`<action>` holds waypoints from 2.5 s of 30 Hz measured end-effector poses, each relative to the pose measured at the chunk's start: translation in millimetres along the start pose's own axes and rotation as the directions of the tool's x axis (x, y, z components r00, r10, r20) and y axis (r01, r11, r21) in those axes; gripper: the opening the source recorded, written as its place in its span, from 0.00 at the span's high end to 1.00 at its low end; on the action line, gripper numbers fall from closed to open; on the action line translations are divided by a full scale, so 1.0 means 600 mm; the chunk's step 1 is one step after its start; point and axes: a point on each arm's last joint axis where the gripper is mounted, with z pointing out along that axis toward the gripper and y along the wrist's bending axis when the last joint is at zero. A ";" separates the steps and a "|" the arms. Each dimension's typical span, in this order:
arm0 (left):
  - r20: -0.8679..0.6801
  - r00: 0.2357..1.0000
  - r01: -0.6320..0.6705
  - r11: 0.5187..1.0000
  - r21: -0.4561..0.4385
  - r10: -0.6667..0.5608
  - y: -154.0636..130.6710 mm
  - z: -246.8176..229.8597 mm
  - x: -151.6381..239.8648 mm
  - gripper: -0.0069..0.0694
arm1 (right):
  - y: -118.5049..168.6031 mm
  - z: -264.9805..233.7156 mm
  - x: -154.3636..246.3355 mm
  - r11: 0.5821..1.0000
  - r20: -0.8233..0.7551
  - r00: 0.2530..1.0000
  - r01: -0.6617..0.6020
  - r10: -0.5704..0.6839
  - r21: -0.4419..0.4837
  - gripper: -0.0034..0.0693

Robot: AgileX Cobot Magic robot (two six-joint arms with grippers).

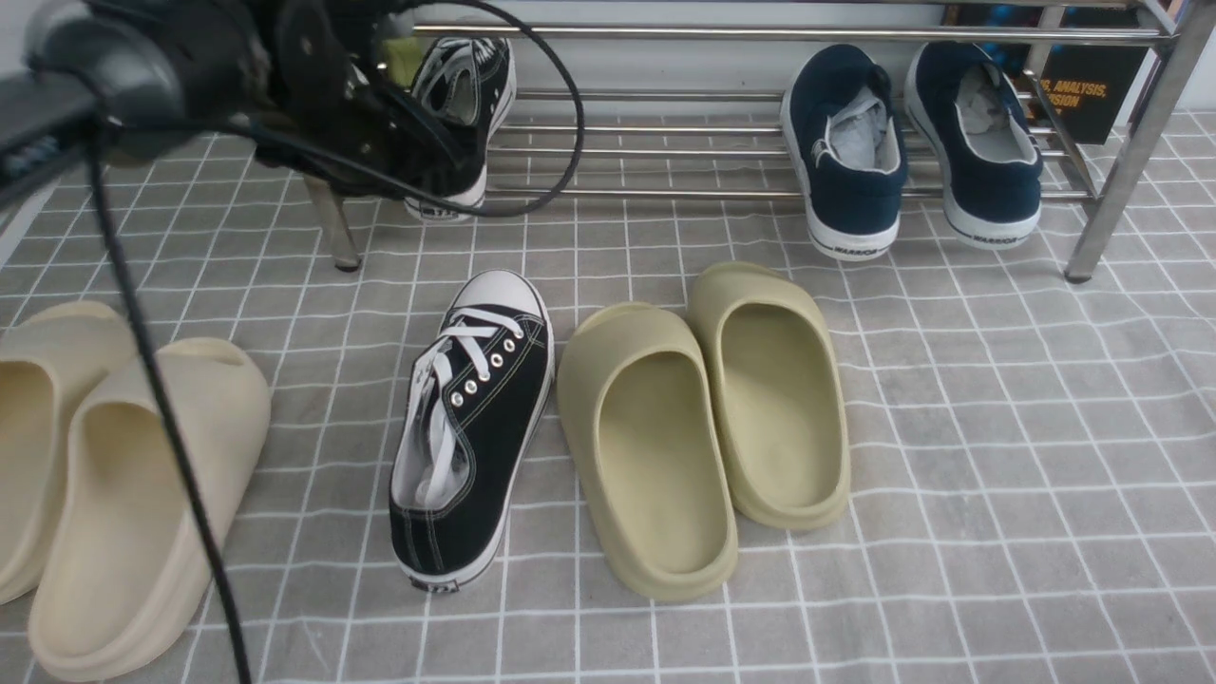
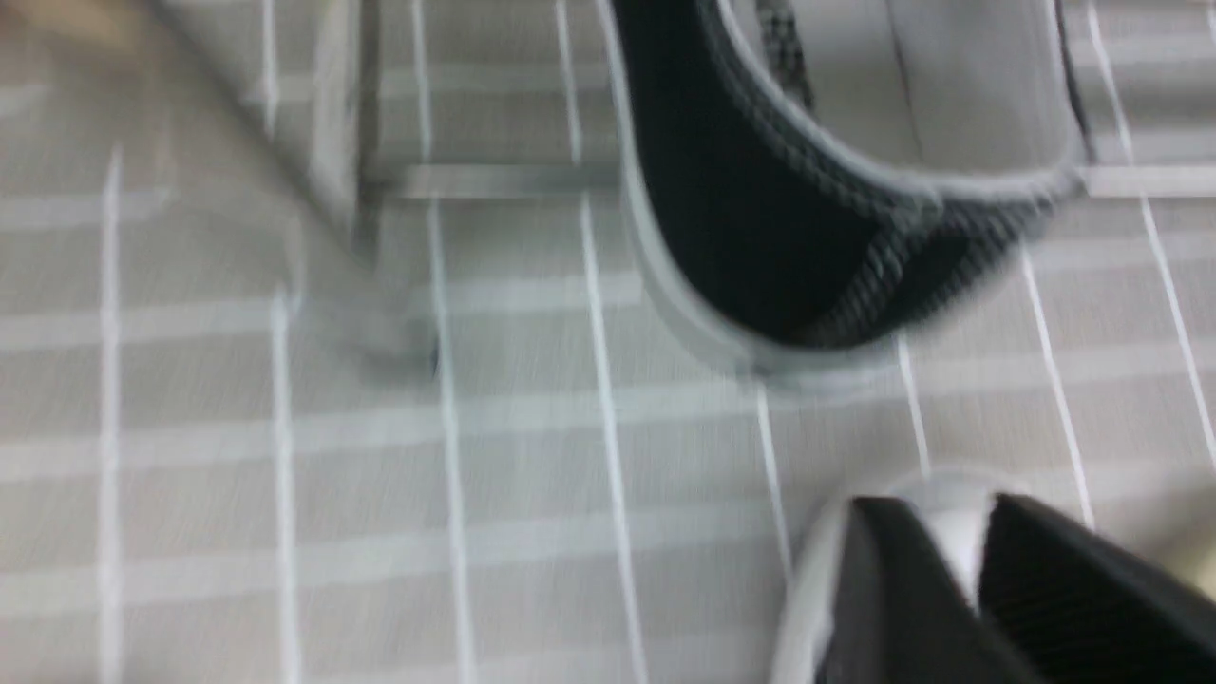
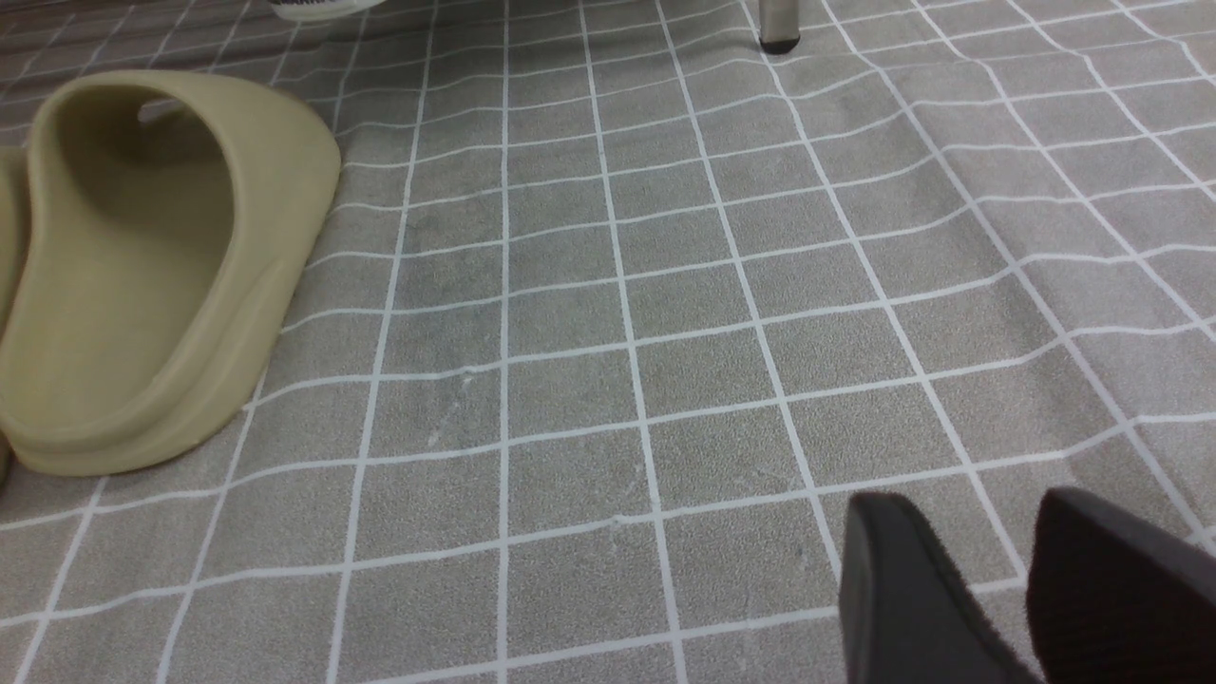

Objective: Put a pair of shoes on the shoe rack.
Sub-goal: Use the left arm to put a shoe into the shoe rack, then use the left arm to grab the shoe closest to it, then use the left arm to put a shoe into the shoe rack

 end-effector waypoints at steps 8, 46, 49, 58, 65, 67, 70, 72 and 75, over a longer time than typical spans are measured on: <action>-0.409 0.909 0.097 0.995 0.030 -0.076 -0.015 -0.052 0.086 0.39 | 0.000 0.000 0.000 1.000 0.000 1.000 0.000 0.000 0.000 0.62; -0.216 0.974 0.075 0.996 0.052 -0.062 -0.120 0.031 -0.052 0.86 | 0.000 0.000 0.000 1.000 0.000 1.000 0.000 0.000 0.000 0.62; -0.152 0.985 0.093 0.995 0.047 -0.085 -0.124 0.059 -0.074 0.86 | 0.000 0.000 0.000 1.000 0.000 1.000 0.000 0.000 0.000 0.62; -0.032 0.993 0.119 0.992 0.052 -0.117 -0.127 0.107 -0.094 0.86 | 0.000 0.000 0.000 1.000 0.000 1.000 0.000 0.000 0.000 0.62; 0.040 0.993 0.108 0.993 0.055 -0.110 -0.127 0.116 -0.103 0.85 | 0.000 0.000 0.000 1.000 0.000 1.000 0.000 0.000 0.000 0.62; 0.062 0.992 0.103 0.993 0.055 -0.106 -0.126 0.115 -0.106 0.80 | 0.000 0.000 0.000 1.000 0.000 1.000 0.000 0.000 0.000 0.62; 0.093 0.990 0.097 0.994 0.058 -0.102 -0.126 0.114 -0.111 0.66 | 0.000 0.000 0.000 1.000 0.000 1.000 0.000 0.000 0.000 0.62; 0.112 0.988 0.095 0.994 0.062 -0.102 -0.127 0.109 -0.116 0.57 | 0.000 0.000 0.000 1.000 0.000 1.000 0.000 0.000 0.000 0.62; 0.105 0.989 0.096 0.994 0.059 -0.102 -0.127 0.099 -0.118 0.46 | 0.000 0.000 0.000 1.000 0.000 1.000 0.000 0.000 0.000 0.62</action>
